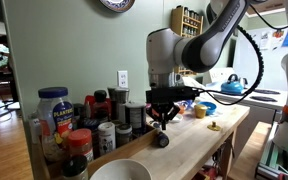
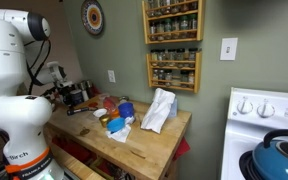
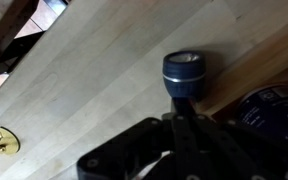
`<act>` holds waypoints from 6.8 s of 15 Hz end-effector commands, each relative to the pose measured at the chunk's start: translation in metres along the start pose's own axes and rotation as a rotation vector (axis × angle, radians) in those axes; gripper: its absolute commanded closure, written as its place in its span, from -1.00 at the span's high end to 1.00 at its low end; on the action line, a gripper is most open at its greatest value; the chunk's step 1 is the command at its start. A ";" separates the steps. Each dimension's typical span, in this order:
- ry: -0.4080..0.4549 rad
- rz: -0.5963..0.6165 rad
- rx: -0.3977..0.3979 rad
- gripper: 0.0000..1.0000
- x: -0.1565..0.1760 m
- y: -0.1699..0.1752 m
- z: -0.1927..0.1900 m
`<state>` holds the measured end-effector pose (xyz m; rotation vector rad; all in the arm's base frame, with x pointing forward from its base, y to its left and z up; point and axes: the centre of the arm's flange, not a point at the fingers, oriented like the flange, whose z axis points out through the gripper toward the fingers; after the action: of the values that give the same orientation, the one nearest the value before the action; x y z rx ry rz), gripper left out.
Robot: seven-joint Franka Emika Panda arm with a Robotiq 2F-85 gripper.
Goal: Turn on the flashlight
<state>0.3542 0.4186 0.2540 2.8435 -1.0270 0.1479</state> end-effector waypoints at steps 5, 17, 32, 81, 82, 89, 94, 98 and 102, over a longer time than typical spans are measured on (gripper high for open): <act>0.021 0.047 0.000 -1.00 -0.001 -0.011 0.016; 0.037 0.127 0.018 -1.00 0.004 -0.010 0.017; 0.008 0.149 0.018 -1.00 0.006 -0.009 0.020; 0.030 0.129 -0.069 0.56 0.027 0.038 -0.020; 0.029 0.131 -0.062 0.69 0.029 0.041 -0.029; -0.100 0.013 0.026 1.00 0.031 0.065 -0.086; -0.178 -0.121 0.076 1.00 0.032 0.083 -0.124; -0.207 -0.201 0.063 1.00 0.033 0.094 -0.151; -0.186 -0.185 0.076 1.00 0.033 0.081 -0.151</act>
<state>0.3199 0.3574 0.4135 3.0488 -0.7971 -0.0988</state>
